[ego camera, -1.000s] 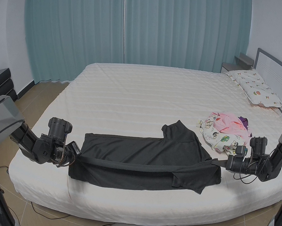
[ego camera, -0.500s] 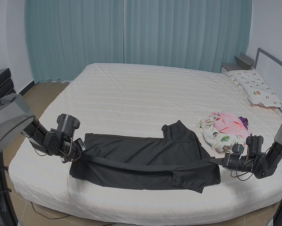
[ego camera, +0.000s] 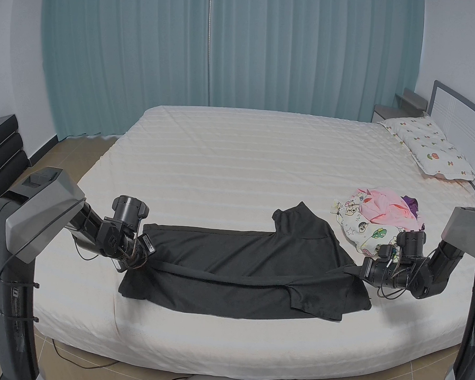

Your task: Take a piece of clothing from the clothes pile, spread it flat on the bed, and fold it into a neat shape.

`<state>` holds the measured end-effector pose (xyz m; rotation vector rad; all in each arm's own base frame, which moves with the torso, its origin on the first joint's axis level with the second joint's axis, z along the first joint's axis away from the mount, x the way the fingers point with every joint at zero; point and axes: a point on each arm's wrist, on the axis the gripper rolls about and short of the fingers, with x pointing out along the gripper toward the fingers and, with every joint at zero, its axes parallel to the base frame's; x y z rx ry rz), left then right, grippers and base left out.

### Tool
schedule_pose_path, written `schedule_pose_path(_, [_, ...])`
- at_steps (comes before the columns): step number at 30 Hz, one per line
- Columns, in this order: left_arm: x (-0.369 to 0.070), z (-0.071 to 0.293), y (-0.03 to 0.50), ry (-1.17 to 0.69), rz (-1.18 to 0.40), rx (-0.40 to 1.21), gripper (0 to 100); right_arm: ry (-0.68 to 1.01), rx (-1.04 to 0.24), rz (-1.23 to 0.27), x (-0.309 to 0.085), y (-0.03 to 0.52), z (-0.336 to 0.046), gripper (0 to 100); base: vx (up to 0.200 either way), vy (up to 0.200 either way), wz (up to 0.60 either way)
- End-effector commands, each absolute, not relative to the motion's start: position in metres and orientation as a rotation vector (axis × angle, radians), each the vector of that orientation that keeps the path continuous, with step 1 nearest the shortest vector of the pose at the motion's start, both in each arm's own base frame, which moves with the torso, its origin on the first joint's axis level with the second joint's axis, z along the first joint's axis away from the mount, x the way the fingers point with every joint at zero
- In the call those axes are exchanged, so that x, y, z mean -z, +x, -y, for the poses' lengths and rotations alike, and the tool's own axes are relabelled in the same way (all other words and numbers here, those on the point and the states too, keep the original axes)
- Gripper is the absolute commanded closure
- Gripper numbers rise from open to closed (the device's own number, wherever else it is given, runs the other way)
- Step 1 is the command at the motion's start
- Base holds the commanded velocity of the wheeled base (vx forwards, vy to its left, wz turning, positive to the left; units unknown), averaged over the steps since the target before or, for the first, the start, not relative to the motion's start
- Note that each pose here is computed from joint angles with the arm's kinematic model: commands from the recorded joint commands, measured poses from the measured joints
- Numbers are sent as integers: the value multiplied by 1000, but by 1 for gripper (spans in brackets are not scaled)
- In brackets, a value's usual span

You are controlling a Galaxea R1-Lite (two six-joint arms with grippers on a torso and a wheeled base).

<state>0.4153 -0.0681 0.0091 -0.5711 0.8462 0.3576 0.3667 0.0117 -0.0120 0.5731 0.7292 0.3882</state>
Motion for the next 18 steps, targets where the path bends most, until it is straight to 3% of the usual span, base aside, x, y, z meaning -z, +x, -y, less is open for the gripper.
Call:
schedule_pose_path(1, [5,66,422,-575,-859,-374,100,581,-380,-747,23,371,-13,100,0,0,0])
schedule_pose_path(17, [8,56,422,-598,-861,-402,100,598,-323,-676,38,377,-22,100,0,0,0])
schedule_pose_path(18, [8,57,422,-598,-862,-399,0,607,-322,-671,38,378,-22,0,0,0,0])
